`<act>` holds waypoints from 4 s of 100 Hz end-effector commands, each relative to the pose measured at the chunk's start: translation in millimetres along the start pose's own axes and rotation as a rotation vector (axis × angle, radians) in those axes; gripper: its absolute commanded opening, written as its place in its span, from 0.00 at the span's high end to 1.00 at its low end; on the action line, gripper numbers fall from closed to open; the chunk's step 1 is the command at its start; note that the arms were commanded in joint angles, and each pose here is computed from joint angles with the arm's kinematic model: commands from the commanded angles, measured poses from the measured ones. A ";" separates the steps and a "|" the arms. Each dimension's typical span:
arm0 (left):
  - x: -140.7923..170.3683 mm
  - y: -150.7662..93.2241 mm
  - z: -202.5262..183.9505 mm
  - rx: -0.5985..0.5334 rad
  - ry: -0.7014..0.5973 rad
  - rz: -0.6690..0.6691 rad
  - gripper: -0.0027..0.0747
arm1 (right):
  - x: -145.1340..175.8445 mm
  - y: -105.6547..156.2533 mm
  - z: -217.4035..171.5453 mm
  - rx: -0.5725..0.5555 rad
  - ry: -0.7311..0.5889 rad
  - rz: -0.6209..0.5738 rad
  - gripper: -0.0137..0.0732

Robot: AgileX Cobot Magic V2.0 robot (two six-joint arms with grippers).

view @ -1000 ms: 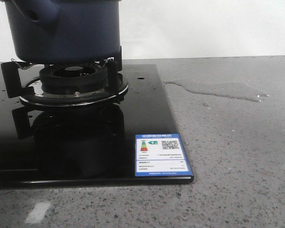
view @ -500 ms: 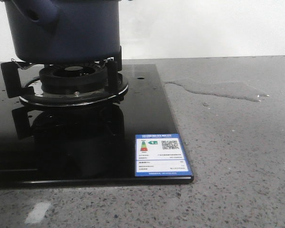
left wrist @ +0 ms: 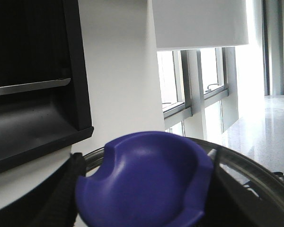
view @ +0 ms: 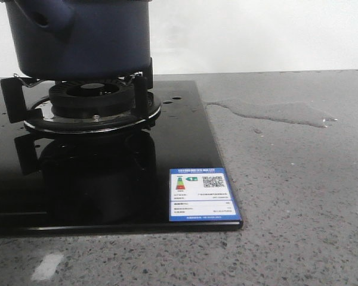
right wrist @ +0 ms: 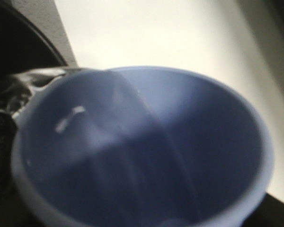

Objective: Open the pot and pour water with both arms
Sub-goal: 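Tilt the cup with the right gripper, pouring water into the saucepan, then carry the cup back with the right gripper and lower it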

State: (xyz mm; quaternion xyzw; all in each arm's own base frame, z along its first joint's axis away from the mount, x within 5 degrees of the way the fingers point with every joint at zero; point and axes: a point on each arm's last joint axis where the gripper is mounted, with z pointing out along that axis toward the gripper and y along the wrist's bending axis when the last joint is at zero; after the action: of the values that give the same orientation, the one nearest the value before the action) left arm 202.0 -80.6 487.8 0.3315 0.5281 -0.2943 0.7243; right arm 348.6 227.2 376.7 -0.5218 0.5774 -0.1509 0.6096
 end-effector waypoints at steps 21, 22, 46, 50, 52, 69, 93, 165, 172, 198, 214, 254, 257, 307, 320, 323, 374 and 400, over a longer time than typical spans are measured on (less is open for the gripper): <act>-26.8 -7.1 -5.3 0.006 -0.118 -0.026 0.59 | -31.8 -39.6 -26.7 0.171 -0.239 -0.261 0.66; -26.8 -7.1 -5.3 0.006 -0.118 -0.026 0.59 | -31.8 -39.6 -26.7 0.171 -0.239 -0.263 0.66; -26.8 -7.1 -5.3 0.007 -0.118 -0.026 0.59 | -26.1 -30.6 -12.2 0.149 -0.209 -0.345 0.66; -26.8 -7.1 -5.3 0.007 -0.118 -0.026 0.59 | -25.2 -29.9 -9.1 0.151 -0.195 -0.404 0.66; -26.8 -7.1 -5.3 0.007 -0.118 -0.026 0.59 | -25.9 -31.3 -9.3 0.157 -0.193 -0.428 0.66; -26.8 -7.1 -5.3 0.007 -0.118 -0.026 0.59 | -30.7 -38.0 -4.2 0.197 -0.181 -0.610 0.66; -26.8 -7.1 -5.3 0.007 -0.118 -0.026 0.59 | -43.2 -57.9 -10.3 0.291 -0.164 -0.835 0.66; -26.7 -7.1 -5.3 0.007 -0.117 -0.025 0.59 | -46.9 -63.5 -13.0 0.298 -0.187 -0.708 0.66; -26.7 -7.1 -5.3 0.007 -0.117 -0.025 0.59 | -46.6 -63.8 -13.0 0.299 -0.183 -0.707 0.66; -26.7 -7.1 -5.3 0.007 -0.117 -0.025 0.59 | -36.1 -58.4 -8.6 0.228 -0.177 -0.142 0.66; -26.0 -7.0 -5.2 0.006 -0.115 -0.026 0.59 | -18.3 -50.3 -4.4 0.198 -0.033 0.254 0.66; -24.3 -7.7 -5.1 0.013 -0.096 -0.009 0.59 | -0.1 -90.0 -65.3 0.274 0.034 0.649 0.66; -23.9 -7.7 -5.0 0.013 -0.092 -0.006 0.59 | 5.8 -92.2 -72.1 0.282 0.035 0.657 0.66; -20.3 -8.0 -4.8 0.015 -0.052 0.028 0.59 | 158.7 -6.5 -145.5 0.249 -0.176 0.948 0.65; -17.6 -7.7 -4.7 0.014 -0.046 0.021 0.59 | 174.7 12.4 -138.4 0.211 -0.112 0.985 0.65; -17.1 -7.6 -4.7 0.014 -0.045 0.020 0.59 | 178.1 15.0 -136.2 0.205 -0.088 0.990 0.65; -12.9 -8.4 -4.7 0.026 -0.033 -0.009 0.59 | 195.6 30.4 -117.3 0.152 -0.033 1.025 0.46; -12.9 -8.9 -4.7 0.032 -0.034 -0.010 0.59 | 201.9 43.7 -119.8 0.132 0.016 1.045 0.23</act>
State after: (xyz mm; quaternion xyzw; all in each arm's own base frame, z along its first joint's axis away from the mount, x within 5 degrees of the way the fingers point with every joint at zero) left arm 202.2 -82.7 478.2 0.3583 0.5450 -0.2849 0.7024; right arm 286.4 30.3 241.0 -0.1234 0.7836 0.1191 0.5971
